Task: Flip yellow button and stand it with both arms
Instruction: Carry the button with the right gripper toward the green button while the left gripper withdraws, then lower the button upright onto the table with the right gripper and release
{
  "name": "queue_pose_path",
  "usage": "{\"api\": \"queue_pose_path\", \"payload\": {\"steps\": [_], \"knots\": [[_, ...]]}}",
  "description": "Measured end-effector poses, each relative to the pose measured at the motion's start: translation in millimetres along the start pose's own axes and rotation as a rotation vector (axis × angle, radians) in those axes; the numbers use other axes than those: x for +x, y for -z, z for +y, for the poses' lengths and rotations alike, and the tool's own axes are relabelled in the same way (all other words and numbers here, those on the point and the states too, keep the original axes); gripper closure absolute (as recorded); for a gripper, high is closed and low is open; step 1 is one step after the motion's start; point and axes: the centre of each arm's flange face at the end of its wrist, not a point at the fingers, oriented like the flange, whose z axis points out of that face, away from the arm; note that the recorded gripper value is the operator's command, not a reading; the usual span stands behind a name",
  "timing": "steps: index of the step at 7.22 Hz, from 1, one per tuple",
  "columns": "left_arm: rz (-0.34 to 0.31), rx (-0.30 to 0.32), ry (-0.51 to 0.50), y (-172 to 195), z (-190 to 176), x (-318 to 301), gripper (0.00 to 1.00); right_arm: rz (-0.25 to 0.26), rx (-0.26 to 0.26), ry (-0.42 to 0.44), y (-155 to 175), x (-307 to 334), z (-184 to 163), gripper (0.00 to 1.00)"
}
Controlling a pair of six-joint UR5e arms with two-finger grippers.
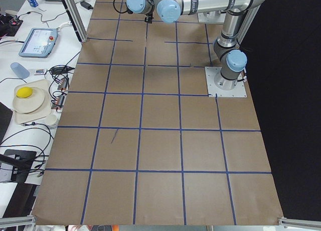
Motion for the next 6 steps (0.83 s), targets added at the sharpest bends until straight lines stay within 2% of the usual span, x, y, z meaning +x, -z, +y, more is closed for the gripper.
{"api": "queue_pose_path", "payload": {"steps": [1,2,3,4,5,6], "knots": [[-0.150,-0.035,0.006,6,6,-2,0.00,-0.028,0.050,0.031,-19,21,19,0.86],[-0.297,-0.060,0.007,11,10,-1,0.00,-0.031,0.075,0.047,-34,37,34,0.86],[-0.441,-0.075,0.003,11,10,4,0.00,-0.034,0.082,0.047,-42,45,44,0.86],[-0.602,-0.066,0.014,8,2,9,0.00,-0.038,0.083,0.040,-47,49,51,0.81],[-0.721,-0.038,0.031,2,-6,15,0.00,-0.043,0.082,0.027,-50,51,57,0.70],[-0.772,-0.007,0.068,-2,-9,20,0.00,-0.049,0.079,0.011,-52,51,63,0.57]]}}
